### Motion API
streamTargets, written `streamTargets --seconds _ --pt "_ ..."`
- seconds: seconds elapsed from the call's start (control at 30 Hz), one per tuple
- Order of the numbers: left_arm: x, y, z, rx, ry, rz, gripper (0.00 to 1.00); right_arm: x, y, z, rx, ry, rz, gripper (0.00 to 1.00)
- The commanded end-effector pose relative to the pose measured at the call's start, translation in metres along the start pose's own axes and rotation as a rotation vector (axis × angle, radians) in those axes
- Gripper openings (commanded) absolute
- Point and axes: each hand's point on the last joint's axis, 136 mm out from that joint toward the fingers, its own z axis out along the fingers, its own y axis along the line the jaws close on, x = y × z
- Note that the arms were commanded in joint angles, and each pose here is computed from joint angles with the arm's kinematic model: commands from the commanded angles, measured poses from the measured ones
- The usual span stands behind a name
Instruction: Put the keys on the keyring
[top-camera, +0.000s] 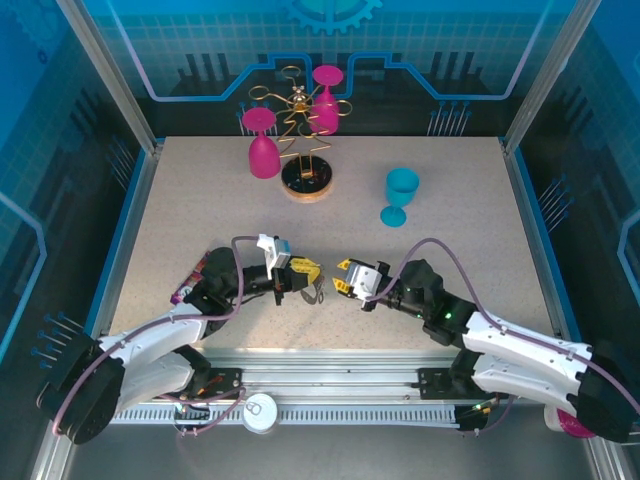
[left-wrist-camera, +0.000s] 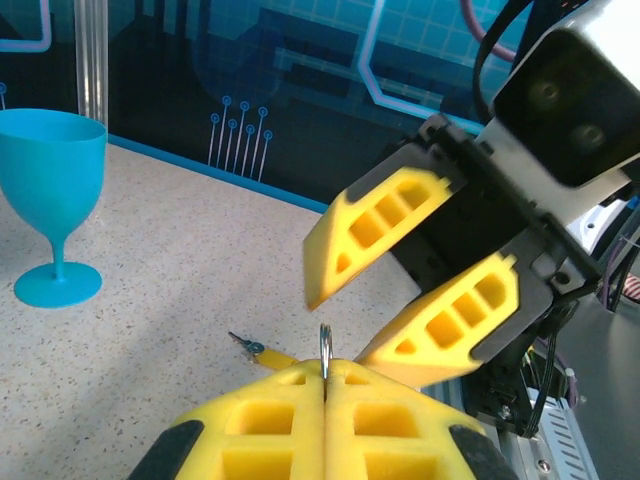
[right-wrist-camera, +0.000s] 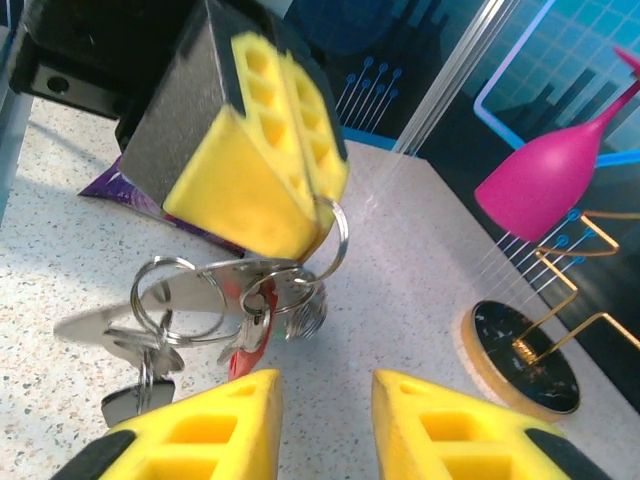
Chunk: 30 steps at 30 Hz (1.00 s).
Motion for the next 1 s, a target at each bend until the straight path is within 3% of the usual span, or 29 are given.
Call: streamTargets --seconds 0.0,0.33,0.6,0.97 --pt "-0.012 -0.009 -0.001 0.056 -0.043 0.021 0.0 -0.014 -0.001 0.007 -0.022 -0.065 0.058 0.35" --pt "-0.016 -0.013 0.0 0.089 -0.055 0.006 0.0 -0.015 0.009 0.031 -0.097 -0.094 0.119 0.34" --pt "-0.015 -0.01 -0.003 0.062 -0.052 0.027 0.0 -0.014 0.003 0.028 -0.061 -0.084 0.116 0.15" --pt "-0.004 -0.001 -0.006 -0.014 0.034 0.09 0.0 -0.028 -0.012 0.011 -0.011 -0.059 0.104 0.0"
